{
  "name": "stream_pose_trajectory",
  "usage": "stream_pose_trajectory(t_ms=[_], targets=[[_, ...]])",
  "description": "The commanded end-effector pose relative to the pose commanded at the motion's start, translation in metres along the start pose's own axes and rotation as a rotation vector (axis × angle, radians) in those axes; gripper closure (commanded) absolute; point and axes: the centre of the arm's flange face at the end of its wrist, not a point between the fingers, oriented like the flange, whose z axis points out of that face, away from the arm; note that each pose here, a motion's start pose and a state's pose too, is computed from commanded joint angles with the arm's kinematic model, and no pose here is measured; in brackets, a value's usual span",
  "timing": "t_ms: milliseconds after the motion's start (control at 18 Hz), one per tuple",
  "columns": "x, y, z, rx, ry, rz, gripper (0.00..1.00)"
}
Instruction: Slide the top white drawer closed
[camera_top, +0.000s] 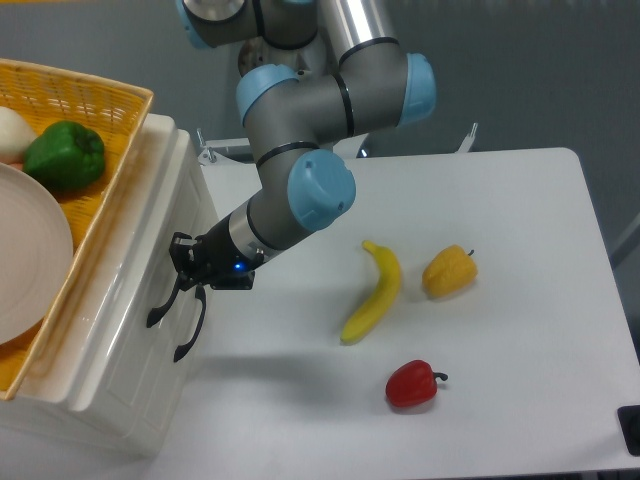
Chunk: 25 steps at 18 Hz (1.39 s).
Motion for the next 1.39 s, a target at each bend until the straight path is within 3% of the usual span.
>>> stream_pose_trajectory(t_ms=[333,778,1056,1389], targets=[[-0.034,0.005,-0.031,0.032,-0.059,-0.033,0.96],[-0.115,0.029,-0.110,0.098,-0.265,-0.106,0.92],[-0.177,0.062,-0.170,0.142,-0.373,-0.038,0.61],[-0.247,0.106,-0.212,0.097,-0.449,0.073,0.45]])
